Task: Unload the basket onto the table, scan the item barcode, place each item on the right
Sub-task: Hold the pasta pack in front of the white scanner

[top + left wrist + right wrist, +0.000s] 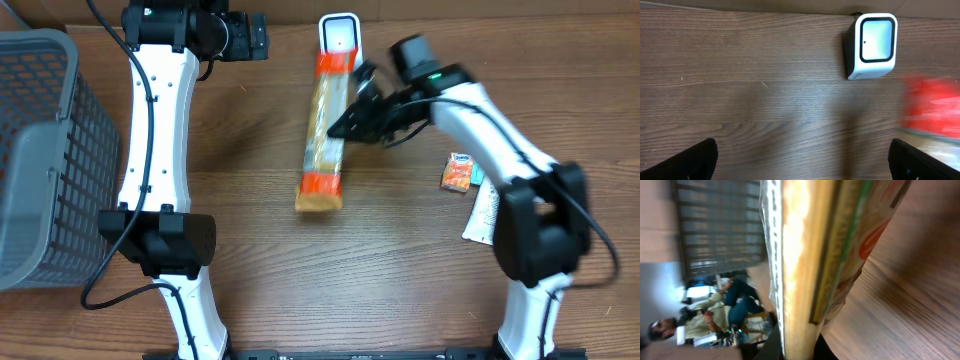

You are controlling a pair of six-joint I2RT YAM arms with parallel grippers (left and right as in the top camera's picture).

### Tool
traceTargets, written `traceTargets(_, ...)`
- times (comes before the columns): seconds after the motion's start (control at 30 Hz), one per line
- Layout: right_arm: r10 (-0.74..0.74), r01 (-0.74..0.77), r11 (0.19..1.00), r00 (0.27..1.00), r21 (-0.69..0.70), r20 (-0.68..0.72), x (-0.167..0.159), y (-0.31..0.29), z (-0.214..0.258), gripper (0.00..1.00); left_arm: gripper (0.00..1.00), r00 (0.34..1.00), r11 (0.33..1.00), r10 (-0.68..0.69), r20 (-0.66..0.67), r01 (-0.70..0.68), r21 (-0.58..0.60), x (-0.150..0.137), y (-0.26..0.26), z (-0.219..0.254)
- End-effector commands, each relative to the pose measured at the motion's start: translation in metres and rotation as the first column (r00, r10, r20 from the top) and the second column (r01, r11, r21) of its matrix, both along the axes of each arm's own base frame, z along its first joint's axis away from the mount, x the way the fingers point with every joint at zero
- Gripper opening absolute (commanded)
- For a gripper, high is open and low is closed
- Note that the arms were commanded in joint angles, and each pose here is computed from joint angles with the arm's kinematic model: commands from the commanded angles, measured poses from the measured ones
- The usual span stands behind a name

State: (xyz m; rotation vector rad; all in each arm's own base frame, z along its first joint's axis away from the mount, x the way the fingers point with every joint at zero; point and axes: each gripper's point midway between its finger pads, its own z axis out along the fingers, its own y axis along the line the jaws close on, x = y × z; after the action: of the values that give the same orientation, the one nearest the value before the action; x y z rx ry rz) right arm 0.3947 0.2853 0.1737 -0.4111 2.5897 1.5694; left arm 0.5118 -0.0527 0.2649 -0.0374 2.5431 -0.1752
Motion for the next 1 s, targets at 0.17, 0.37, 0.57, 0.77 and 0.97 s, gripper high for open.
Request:
traceTargets(0.17,0.018,-0.162,0.875,0.952,0.455,0.305,-0.009,-0.076,0.163,0.04,1.0,1.0,1.0,-0.008,0.006,0.008,0.009,0.001,0.0,0.001)
traceTargets(0.37,-0.056,-0.079,0.9,0.954,0.429,0.294,0.008,-0.099,0.159,0.04,0.99,1.0,1.0,-0.008,0.006,0.008,0.009,0.001,0.0,0.001)
traceTargets(0.57,-0.238,0.181,0.958,0.933,0.221,0.269,0.053,-0.104,0.129,0.04,1.0,1.0,1.0,-0.008,0.006,0.008,0.009,0.001,0.0,0.001)
traceTargets(0.77,-0.471,0.641,0.744,0.704,-0.19,0.532,0.12,-0.14,0.094,0.04,1.0,1.0,1.0,-0.008,0.006,0.008,0.009,0.001,0.0,0.001)
traceTargets(0.97,-0.336,0.821,0.534,0.423,-0.2,0.841,0.159,-0.13,0.114,0.04,1.0,1.0,1.0,-0.008,0.006,0.008,0.009,0.001,0.0,0.001)
